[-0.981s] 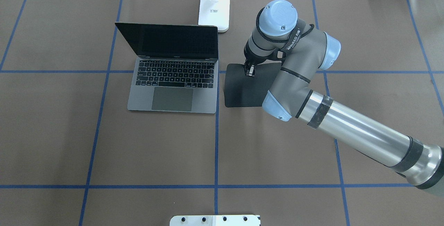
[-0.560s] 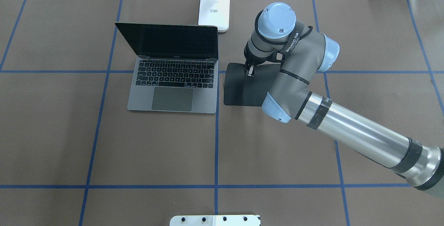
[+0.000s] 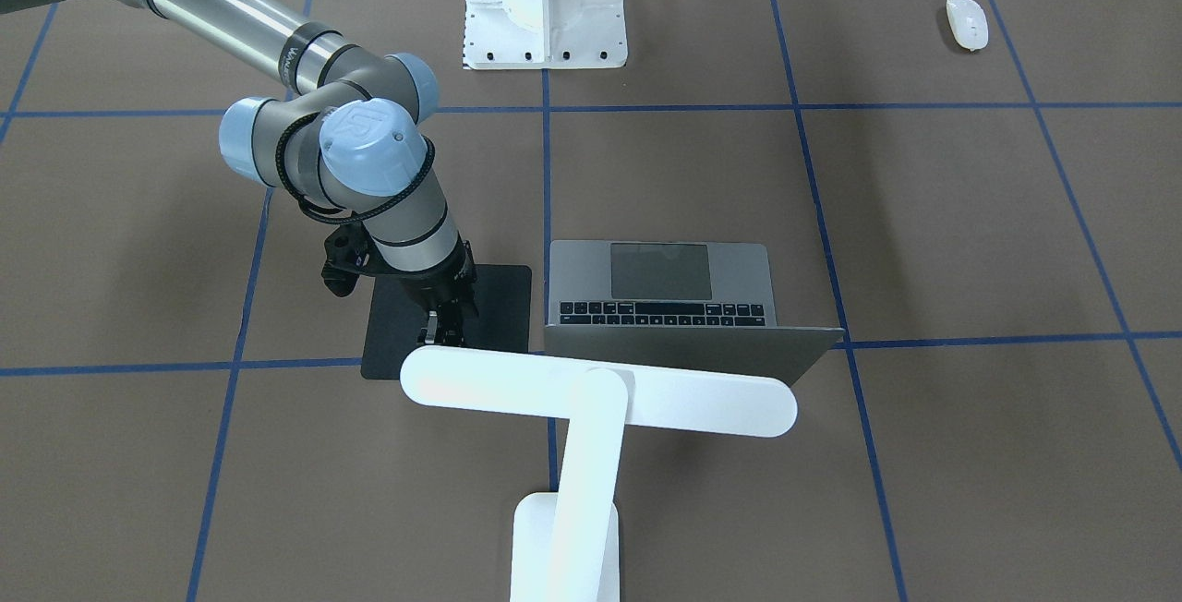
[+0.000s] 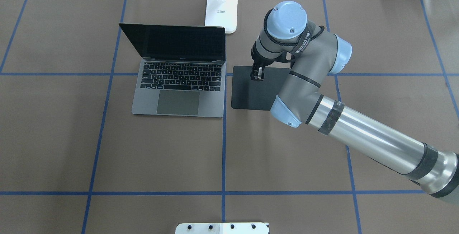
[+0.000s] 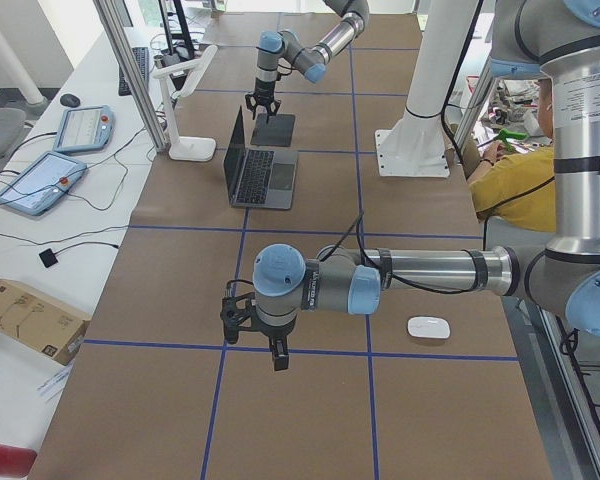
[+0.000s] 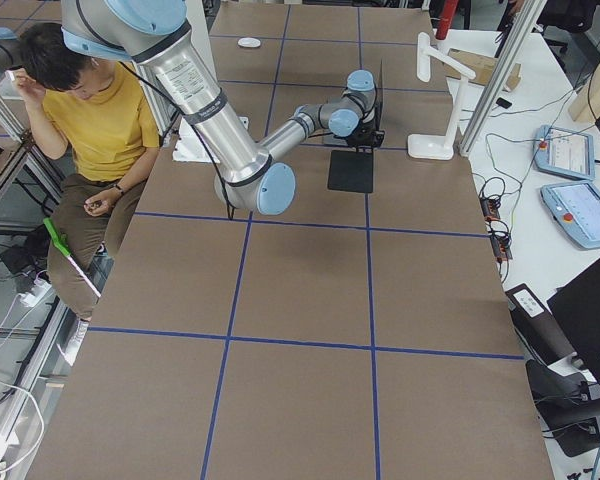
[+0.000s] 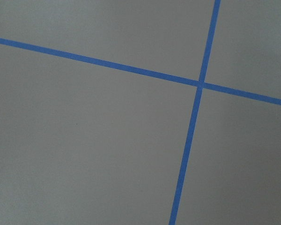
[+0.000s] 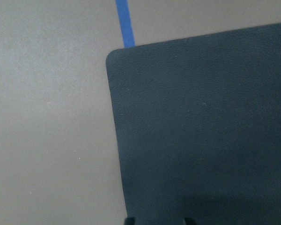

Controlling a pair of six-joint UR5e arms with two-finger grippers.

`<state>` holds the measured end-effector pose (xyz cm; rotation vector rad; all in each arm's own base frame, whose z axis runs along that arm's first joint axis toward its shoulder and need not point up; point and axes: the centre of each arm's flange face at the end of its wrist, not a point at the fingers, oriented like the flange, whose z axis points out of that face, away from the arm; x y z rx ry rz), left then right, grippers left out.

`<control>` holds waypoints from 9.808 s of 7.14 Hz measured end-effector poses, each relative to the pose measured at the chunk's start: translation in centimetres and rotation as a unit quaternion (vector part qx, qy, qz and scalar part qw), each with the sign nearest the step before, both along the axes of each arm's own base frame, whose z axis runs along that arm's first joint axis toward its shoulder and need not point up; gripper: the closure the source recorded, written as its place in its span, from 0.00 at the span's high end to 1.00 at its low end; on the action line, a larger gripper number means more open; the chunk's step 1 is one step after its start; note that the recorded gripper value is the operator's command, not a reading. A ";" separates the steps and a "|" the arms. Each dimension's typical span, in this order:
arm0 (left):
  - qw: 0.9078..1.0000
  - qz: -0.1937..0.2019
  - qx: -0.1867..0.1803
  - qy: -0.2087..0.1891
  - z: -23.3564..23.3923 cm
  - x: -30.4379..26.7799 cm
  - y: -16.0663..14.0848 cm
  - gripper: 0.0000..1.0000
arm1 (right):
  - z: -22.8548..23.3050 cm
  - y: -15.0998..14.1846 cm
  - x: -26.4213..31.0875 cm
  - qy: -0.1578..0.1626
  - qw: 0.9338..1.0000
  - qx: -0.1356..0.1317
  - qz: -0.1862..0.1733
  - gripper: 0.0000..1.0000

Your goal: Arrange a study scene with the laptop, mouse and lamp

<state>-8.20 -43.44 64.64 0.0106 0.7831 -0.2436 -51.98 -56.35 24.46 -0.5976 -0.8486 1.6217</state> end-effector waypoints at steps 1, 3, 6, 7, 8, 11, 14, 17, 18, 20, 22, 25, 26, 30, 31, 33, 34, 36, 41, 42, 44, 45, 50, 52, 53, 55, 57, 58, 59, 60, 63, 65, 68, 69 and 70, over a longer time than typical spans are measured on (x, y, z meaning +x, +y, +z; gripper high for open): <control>1.000 0.000 0.002 -0.001 -0.2 0.0 -0.2 1.00 | -0.7 0.2 0.6 0.001 0.999 0.032 -0.016 1.00; 1.000 0.000 0.005 -0.002 -0.5 0.0 -0.4 1.00 | -0.1 0.3 2.5 0.027 0.991 0.116 -0.067 1.00; 1.000 0.002 0.017 -0.002 -1.3 0.0 -0.3 1.00 | 4.3 0.1 8.2 0.091 0.933 0.285 -0.199 1.00; 0.999 0.003 0.033 -0.003 -1.9 0.0 -0.4 1.00 | 6.2 -0.5 11.1 0.107 0.908 0.327 -0.241 1.00; 0.999 0.005 0.054 -0.003 -2.6 0.1 -0.6 1.00 | 8.6 -1.1 14.7 0.120 0.884 0.359 -0.275 1.00; 0.995 0.031 0.094 -0.002 -4.6 2.3 -2.0 1.00 | 17.8 -2.0 27.2 0.155 0.804 0.433 -0.377 1.00; 0.988 0.057 0.143 0.015 -5.7 4.4 0.2 1.00 | 28.5 0.1 40.8 0.164 0.714 0.494 -0.468 1.00; 0.970 0.094 0.183 0.127 -4.1 6.6 7.9 1.00 | 36.9 5.7 50.1 0.158 0.660 0.524 -0.515 1.00; 0.966 0.102 0.174 0.160 -3.9 7.1 9.8 1.00 | 38.5 7.2 51.7 0.154 0.656 0.527 -0.519 1.00; 0.964 0.129 0.151 0.176 -2.6 9.2 13.3 1.00 | 41.8 10.8 54.2 0.147 0.656 0.522 -0.525 1.00; 0.971 0.166 0.119 0.125 -0.7 12.5 16.2 1.00 | 44.8 14.8 55.5 0.138 0.667 0.504 -0.531 1.00; 0.972 0.218 0.071 0.050 2.9 13.7 21.5 0.98 | 46.9 17.1 56.0 0.145 0.641 0.493 -0.570 1.00; 0.973 0.223 0.051 0.033 3.7 13.5 23.0 0.98 | 47.4 17.1 56.6 0.154 0.616 0.491 -0.596 1.00; 0.973 0.231 -0.008 0.024 3.3 17.0 24.7 0.98 | 47.8 17.2 57.5 0.160 0.595 0.486 -0.619 1.00; 0.970 0.240 -0.026 0.021 3.0 18.8 25.4 0.98 | 47.7 17.2 57.5 0.159 0.595 0.487 -0.619 1.00; 0.966 0.256 -0.043 0.011 2.9 21.0 26.6 0.98 | 47.7 17.2 57.5 0.159 0.595 0.488 -0.618 1.00; 0.964 0.263 -0.050 0.007 3.0 21.5 27.1 0.98 | 47.6 17.3 57.5 0.160 0.594 0.489 -0.618 1.00; 0.959 0.275 -0.064 0.001 3.1 22.4 27.9 0.98 | 47.4 17.5 57.5 0.161 0.593 0.490 -0.618 1.00; 0.947 0.310 -0.086 -0.009 3.8 24.6 29.4 0.99 | 47.3 17.5 57.5 0.164 0.592 0.489 -0.619 1.00; 0.945 0.315 -0.089 -0.010 4.0 25.3 29.7 0.99 | 47.3 17.5 57.5 0.164 0.592 0.489 -0.619 1.00; 0.941 0.324 -0.093 -0.014 4.7 26.1 29.9 0.99 | 47.3 17.5 57.6 0.165 0.592 0.488 -0.620 1.00; 0.940 0.328 -0.093 -0.015 5.0 26.5 30.0 0.99 | 47.4 17.5 57.6 0.165 0.592 0.488 -0.620 1.00; 0.933 0.347 -0.096 -0.020 6.0 27.7 30.6 0.54 | 47.3 17.5 57.6 0.167 0.591 0.488 -0.620 1.00; 0.931 0.352 -0.096 -0.020 6.0 27.8 30.8 0.38 | 47.2 17.5 57.6 0.167 0.590 0.489 -0.620 1.00; 0.931 0.353 -0.095 -0.019 6.0 27.8 30.8 0.35 | 47.1 17.5 57.6 0.168 0.590 0.489 -0.620 1.00; 0.931 0.354 -0.087 -0.002 5.3 27.6 30.9 0.31 | 46.9 17.4 57.6 0.169 0.589 0.491 -0.619 1.00; 0.929 0.357 -0.090 0.026 2.7 27.6 31.0 0.31 | 46.5 17.3 57.6 0.170 0.588 0.493 -0.619 1.00; 0.927 0.358 -0.100 0.044 0.7 27.5 31.1 0.31 | 46.4 17.3 57.6 0.171 0.587 0.494 -0.618 1.00; 0.928 0.352 -0.104 0.061 -1.3 27.5 30.9 0.31 | 46.3 17.2 57.5 0.171 0.586 0.496 -0.617 1.00; 0.930 0.345 -0.101 0.075 -2.8 27.7 30.5 0.31 | 46.1 17.0 57.5 0.171 0.586 0.498 -0.616 1.00; 0.940 0.311 -0.069 0.118 -6.8 29.4 27.6 0.31 | 46.0 16.8 57.4 0.170 0.588 0.499 -0.613 1.00; 0.949 0.277 -0.043 0.143 -10.5 32.3 23.8 0.31 | 46.2 16.8 57.4 0.168 0.590 0.497 -0.613 1.00; 0.960 0.227 -0.013 0.164 -17.8 37.6 16.0 0.31 | 46.6 16.9 57.4 0.166 0.593 0.495 -0.614 1.00; 0.963 0.209 -0.005 0.167 -21.0 39.2 12.9 0.31 | 46.8 16.9 57.4 0.166 0.593 0.493 -0.614 1.00; 0.966 0.195 0.000 0.168 -24.5 40.6 10.0 0.31 | 46.8 16.9 57.5 0.166 0.594 0.492 -0.614 1.00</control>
